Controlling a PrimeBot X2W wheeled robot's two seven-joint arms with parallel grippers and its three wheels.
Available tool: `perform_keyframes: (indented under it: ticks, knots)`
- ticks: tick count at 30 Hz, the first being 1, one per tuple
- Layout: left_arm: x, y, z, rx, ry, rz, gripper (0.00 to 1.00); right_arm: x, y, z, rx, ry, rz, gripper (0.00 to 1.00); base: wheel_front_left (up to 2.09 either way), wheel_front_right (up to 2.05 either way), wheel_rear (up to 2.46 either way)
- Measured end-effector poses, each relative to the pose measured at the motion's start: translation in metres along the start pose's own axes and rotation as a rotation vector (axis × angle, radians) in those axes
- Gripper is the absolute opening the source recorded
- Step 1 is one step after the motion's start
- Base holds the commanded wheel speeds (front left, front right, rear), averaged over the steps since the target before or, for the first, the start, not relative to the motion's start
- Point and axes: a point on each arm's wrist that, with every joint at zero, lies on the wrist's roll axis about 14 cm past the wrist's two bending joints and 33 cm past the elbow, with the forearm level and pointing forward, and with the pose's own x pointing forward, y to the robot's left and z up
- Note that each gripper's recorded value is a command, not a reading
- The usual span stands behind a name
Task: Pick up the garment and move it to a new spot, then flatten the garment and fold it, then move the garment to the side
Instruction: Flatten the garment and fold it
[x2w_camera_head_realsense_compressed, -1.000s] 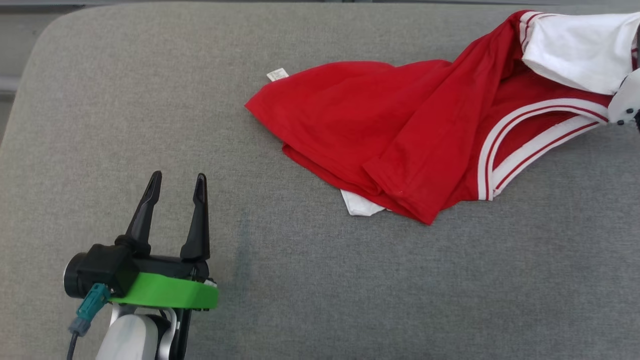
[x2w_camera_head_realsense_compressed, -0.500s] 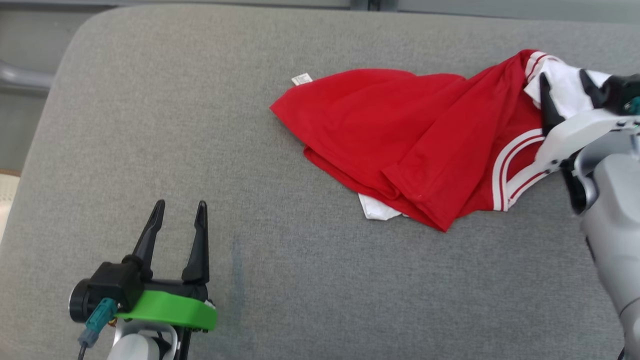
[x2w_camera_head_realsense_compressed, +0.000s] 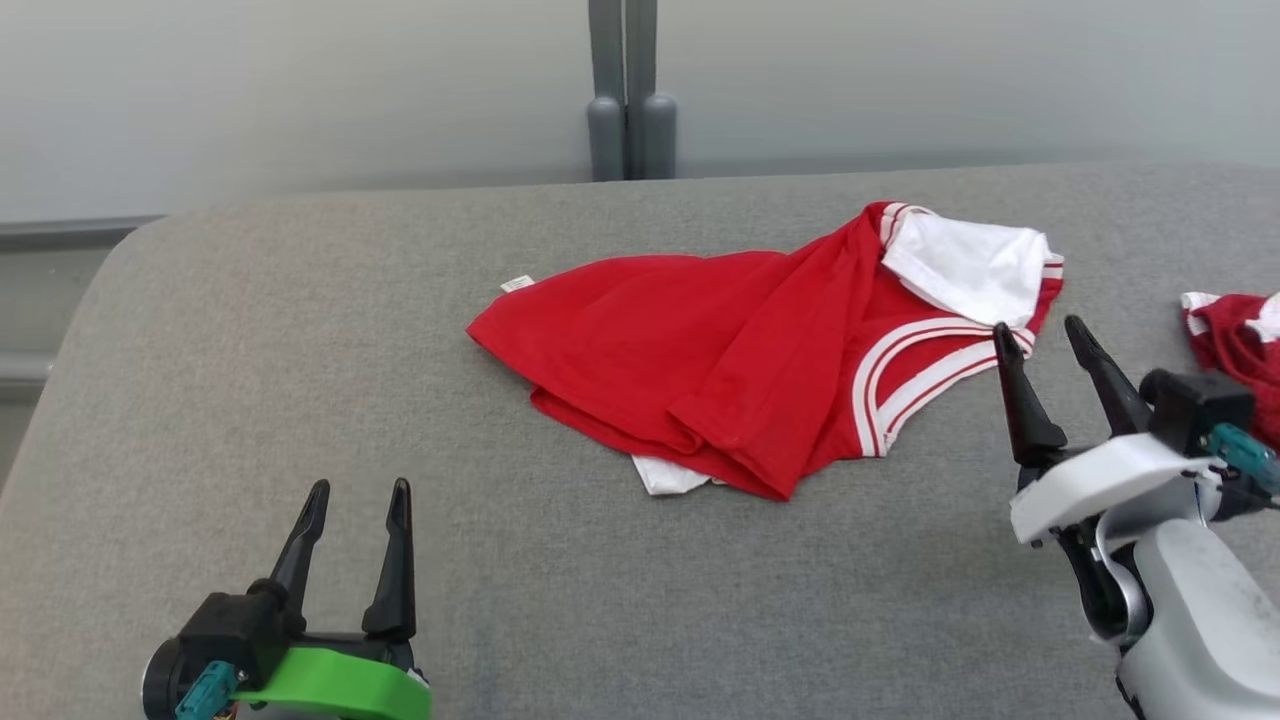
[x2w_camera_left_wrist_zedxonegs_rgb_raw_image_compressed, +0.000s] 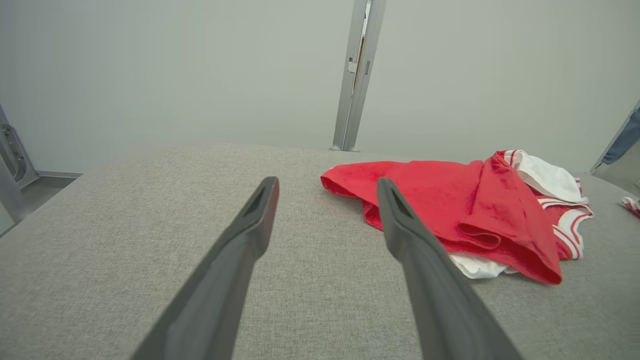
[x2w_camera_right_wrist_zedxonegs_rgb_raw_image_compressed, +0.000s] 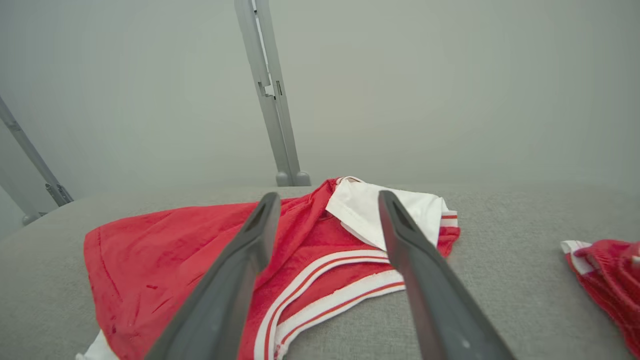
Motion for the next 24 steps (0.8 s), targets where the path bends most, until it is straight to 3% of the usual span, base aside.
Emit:
perform_keyframes:
  ticks: [10,19,24]
  knots:
    - [0.009,-0.039,0.011,-0.032,-0.037,-0.111,1.0,-0.069,-0.023,0.007,0.057,-0.056,-0.144,1.0,0.0,0.0,0.0]
    - [0.013,-0.053,0.008,-0.04,-0.028,-0.155,1.0,-0.077,-0.027,0.016,0.039,-0.083,-0.161,1.0,0.0,0.0,0.0]
    - [0.024,-0.088,-0.001,-0.106,0.07,-0.263,1.0,-0.074,-0.026,0.015,0.038,-0.078,-0.154,1.0,0.0,0.0,0.0]
